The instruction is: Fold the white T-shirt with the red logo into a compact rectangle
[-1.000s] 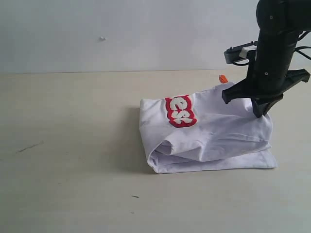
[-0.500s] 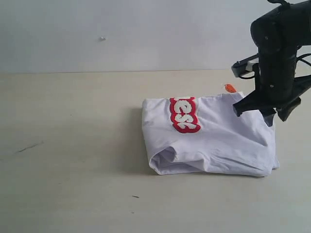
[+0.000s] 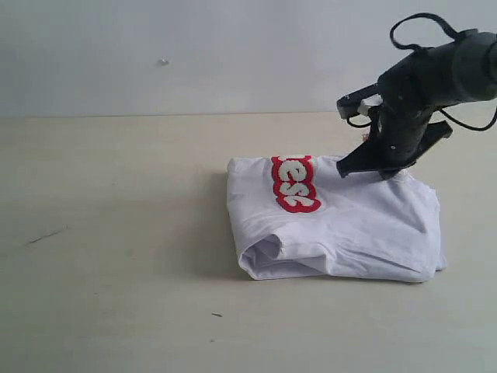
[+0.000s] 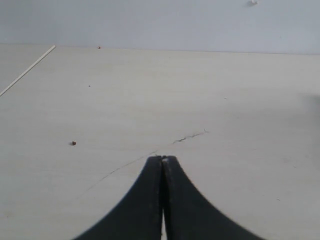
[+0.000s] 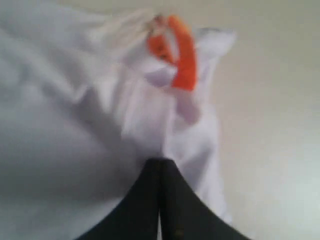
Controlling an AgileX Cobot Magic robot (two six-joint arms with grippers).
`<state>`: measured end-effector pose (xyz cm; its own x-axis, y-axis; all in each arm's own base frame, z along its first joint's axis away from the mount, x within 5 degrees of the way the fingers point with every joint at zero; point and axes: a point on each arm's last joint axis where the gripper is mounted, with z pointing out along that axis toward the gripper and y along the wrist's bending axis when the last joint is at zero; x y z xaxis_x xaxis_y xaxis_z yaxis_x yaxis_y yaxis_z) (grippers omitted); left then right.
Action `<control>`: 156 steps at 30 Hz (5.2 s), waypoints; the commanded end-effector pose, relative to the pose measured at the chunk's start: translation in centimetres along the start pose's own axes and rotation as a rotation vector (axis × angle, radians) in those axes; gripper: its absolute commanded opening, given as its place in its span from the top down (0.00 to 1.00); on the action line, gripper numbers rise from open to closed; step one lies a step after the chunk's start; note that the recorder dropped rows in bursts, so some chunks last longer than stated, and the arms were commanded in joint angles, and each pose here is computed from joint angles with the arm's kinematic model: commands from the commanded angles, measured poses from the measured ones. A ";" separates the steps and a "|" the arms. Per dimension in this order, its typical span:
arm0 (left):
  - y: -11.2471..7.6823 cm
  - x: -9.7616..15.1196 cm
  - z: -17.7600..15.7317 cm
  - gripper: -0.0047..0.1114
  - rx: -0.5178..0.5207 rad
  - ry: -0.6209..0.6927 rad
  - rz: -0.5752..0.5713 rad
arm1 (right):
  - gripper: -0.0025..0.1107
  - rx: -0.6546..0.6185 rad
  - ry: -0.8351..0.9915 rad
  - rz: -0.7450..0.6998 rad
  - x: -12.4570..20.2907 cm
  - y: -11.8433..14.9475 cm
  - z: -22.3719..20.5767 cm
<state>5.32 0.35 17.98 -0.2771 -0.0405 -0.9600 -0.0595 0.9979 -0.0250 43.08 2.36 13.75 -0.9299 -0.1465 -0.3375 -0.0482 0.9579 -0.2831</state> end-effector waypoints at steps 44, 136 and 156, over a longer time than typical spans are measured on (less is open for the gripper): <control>0.0 -0.1 0.0 0.96 -0.002 -0.017 0.001 | 0.98 -0.638 -0.082 -0.069 2.2 5.3 -7.8; 0.0 -0.1 0.0 0.96 -0.002 -0.017 0.001 | 0.98 -0.451 0.004 -0.122 1.9 18.3 -2.6; 0.0 -0.1 0.0 0.96 -0.002 -0.017 0.001 | 0.98 -0.204 0.015 0.001 -2.1 7.7 1.5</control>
<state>5.32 0.35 17.98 -0.2771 -0.0405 -0.9600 -0.0595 0.9979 -0.0250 43.77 10.72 10.98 -0.9447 -0.1606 -0.2858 -0.1384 0.9857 -0.0963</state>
